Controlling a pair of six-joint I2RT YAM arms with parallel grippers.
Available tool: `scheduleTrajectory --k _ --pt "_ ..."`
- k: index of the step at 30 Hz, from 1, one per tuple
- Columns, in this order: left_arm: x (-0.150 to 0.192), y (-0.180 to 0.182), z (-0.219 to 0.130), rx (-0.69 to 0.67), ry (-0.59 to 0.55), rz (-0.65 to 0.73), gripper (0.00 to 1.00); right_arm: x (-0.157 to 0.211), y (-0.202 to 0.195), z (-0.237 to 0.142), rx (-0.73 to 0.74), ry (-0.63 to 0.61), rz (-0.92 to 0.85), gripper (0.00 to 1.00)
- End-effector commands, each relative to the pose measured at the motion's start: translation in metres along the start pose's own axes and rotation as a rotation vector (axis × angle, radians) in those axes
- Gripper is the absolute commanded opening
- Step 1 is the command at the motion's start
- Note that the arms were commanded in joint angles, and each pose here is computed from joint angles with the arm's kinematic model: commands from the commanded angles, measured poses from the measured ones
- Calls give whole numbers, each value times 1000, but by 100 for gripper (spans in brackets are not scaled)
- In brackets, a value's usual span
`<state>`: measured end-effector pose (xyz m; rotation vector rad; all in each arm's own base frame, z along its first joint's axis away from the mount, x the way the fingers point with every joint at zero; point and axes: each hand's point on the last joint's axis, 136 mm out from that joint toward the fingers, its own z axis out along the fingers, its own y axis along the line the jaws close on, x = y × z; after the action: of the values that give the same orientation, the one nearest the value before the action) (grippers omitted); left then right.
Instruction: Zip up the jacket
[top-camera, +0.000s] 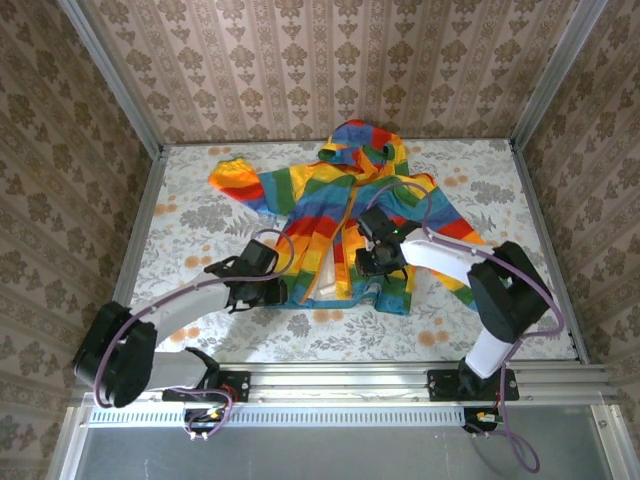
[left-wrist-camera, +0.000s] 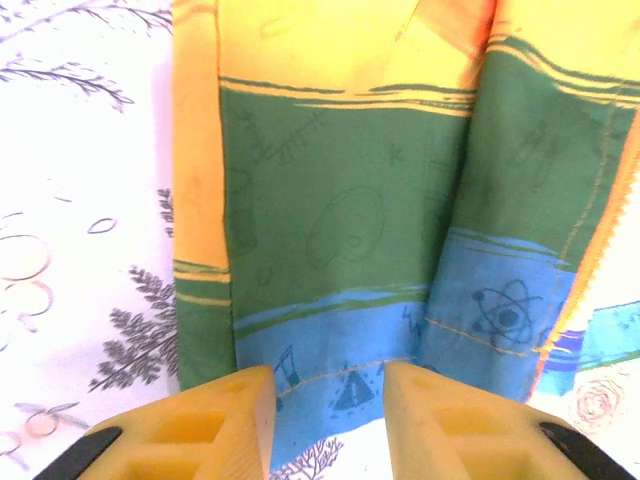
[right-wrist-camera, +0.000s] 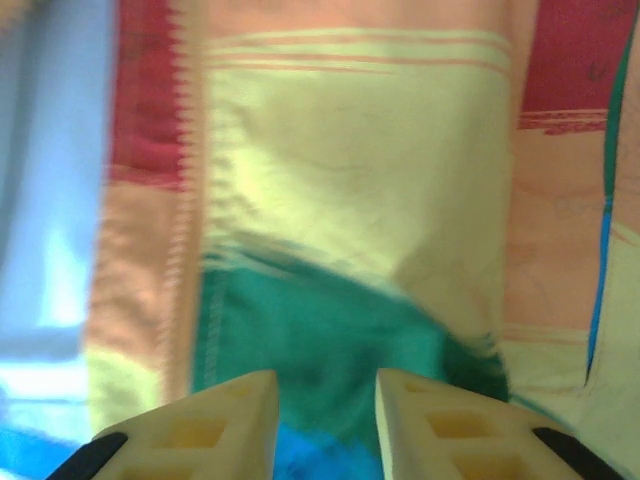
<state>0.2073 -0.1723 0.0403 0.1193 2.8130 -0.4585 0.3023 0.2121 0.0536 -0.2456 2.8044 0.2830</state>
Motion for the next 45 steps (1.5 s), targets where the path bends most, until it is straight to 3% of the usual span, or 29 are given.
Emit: scheduleTrajectory --k 1,10,18,31,33,39,45 --pt "-5 -4 -15 -2 -36 -17 34 0 14 -25 2 -38 -3 35" --pt "-8 -45 -19 172 -69 -12 36 4 81 -28 -163 -47 9 35" --pt "-4 -62 -9 282 -81 -24 39 7 100 -11 -200 -13 35 30" --pt "7 -44 32 197 -20 -37 47 11 102 3 -200 9 63 31" --pt "7 -48 34 209 -6 -37 43 11 102 4 -199 7 63 32" --pt "-1 -56 19 246 -49 -20 3 8 95 3 -170 -17 69 33" --pt "-8 -66 -1 289 -85 -14 0 2 92 -5 -178 -48 100 34"
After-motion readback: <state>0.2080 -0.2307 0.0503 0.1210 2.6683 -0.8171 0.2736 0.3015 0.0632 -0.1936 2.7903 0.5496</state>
